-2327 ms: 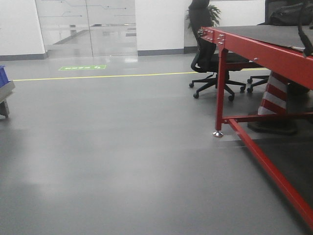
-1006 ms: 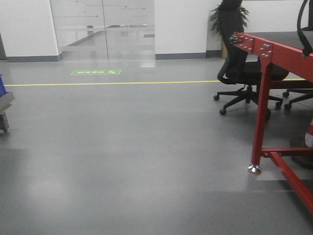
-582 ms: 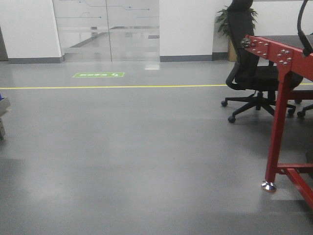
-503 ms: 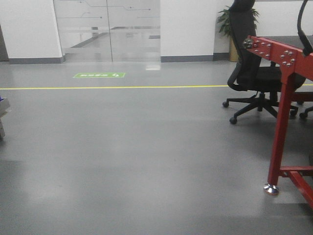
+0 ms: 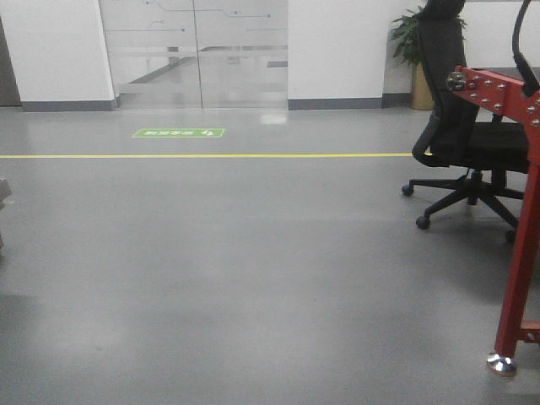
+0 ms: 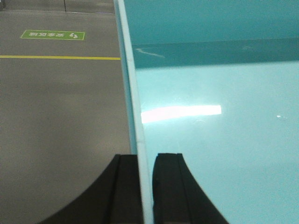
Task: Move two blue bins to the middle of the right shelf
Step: 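Drive across the open floor carrying the turquoise bin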
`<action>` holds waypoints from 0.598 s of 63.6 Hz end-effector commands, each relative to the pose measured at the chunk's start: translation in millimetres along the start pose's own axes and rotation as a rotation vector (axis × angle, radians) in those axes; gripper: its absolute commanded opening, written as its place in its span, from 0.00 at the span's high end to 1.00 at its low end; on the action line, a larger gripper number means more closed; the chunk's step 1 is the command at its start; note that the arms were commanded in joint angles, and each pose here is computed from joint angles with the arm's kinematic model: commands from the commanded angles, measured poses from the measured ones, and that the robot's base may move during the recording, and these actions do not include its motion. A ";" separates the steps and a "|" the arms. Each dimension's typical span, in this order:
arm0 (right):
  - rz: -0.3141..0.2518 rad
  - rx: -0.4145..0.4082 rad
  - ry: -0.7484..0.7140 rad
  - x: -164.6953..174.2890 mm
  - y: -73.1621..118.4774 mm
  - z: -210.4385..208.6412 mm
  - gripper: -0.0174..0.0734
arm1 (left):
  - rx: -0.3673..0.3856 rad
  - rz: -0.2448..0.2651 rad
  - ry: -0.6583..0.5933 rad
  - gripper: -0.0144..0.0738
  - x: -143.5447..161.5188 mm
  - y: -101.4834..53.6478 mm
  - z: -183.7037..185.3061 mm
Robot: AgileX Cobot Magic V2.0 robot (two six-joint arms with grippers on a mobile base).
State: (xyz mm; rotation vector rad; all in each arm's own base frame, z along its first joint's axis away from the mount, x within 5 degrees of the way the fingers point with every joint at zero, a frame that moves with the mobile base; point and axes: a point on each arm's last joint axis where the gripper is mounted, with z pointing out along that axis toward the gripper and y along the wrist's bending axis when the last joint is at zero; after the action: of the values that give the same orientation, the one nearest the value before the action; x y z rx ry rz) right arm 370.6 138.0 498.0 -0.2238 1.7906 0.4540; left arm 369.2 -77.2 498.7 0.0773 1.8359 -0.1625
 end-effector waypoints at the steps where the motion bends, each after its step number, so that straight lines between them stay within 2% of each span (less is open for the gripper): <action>1: 0.036 -0.055 -0.165 -22.2 10.7 -14.1 0.98 | 0.034 -0.001 -0.114 0.96 -14.9 -6.0 -11.2; 38: 0.036 -0.055 -0.165 -22.2 10.7 -14.1 0.98 | 0.034 -0.001 -0.114 0.96 -14.9 -6.0 -11.2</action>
State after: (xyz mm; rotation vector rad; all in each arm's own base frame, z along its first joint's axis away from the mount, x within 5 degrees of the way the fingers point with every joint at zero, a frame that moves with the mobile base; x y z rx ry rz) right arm 370.6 138.0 498.0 -0.2238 1.7906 0.4540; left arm 369.2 -77.2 498.7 0.0753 1.8361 -0.1640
